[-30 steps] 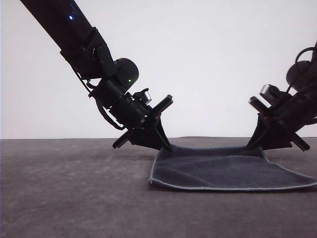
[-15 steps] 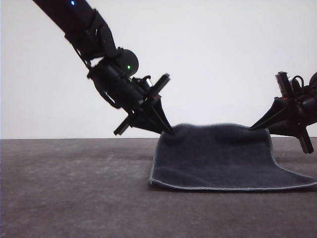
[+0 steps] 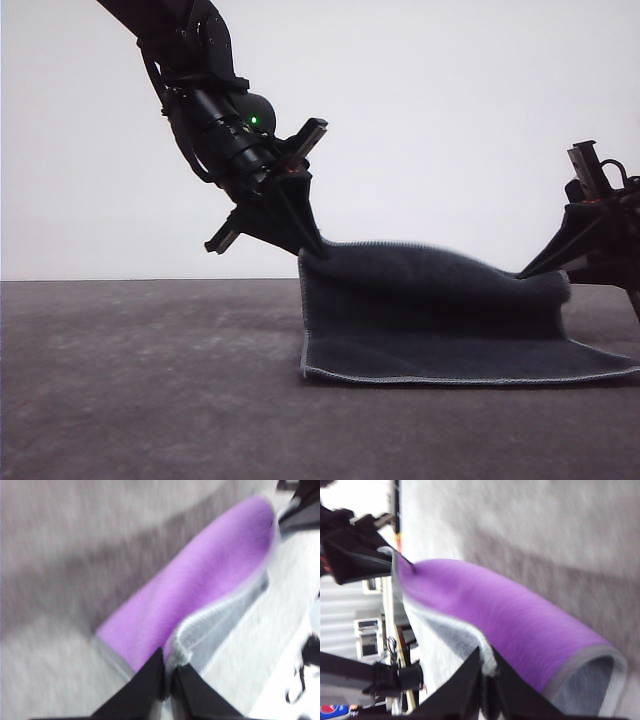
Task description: Fold clothes
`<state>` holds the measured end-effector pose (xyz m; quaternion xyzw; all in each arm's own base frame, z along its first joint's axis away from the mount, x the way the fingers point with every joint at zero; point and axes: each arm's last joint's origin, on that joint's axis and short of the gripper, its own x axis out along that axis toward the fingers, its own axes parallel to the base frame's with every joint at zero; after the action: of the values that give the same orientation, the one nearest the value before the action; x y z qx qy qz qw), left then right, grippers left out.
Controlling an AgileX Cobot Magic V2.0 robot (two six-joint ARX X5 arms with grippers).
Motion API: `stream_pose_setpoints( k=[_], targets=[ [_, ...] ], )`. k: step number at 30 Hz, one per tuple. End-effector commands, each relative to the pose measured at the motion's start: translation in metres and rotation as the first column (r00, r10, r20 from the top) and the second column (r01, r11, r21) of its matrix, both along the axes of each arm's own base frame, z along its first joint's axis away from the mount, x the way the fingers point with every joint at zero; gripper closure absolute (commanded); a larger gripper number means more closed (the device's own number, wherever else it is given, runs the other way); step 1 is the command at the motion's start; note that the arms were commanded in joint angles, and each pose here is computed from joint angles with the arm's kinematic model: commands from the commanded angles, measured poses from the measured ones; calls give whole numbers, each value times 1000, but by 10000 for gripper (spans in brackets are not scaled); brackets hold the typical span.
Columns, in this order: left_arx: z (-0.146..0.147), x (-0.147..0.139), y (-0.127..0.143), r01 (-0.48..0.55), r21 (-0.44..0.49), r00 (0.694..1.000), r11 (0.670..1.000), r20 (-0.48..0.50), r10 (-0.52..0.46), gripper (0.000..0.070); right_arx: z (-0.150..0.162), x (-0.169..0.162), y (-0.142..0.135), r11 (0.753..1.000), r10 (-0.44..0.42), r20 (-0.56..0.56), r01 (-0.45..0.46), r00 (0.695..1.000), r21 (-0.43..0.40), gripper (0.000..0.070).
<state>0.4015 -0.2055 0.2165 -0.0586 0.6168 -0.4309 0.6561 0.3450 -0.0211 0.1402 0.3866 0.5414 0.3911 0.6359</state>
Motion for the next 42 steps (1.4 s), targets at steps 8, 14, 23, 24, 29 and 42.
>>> stream_pose_setpoints(
  k=[8,14,23,24,29,42],
  targets=[
    [-6,-6,-7,64,0,996,998,-63,-64,699,6,-9,0,996,68,-53,-71,996,-51,700],
    [-7,-11,-13,81,6,994,997,-79,-80,587,10,-9,-1,994,76,-78,-82,994,-78,699],
    [-7,-16,-17,92,16,991,996,-102,-90,459,12,-9,-1,993,83,-85,-90,993,-77,582],
    [-7,-16,-17,91,17,990,996,-105,-89,425,12,-10,-1,993,83,-89,-90,993,-76,544],
    [-7,-18,-16,92,26,988,995,-127,-88,385,13,-11,-1,993,83,-104,-90,991,-72,369],
    [-2,-11,-7,69,39,993,997,-99,-65,385,39,-9,-1,990,115,-21,-116,993,-80,271]
  ],
)
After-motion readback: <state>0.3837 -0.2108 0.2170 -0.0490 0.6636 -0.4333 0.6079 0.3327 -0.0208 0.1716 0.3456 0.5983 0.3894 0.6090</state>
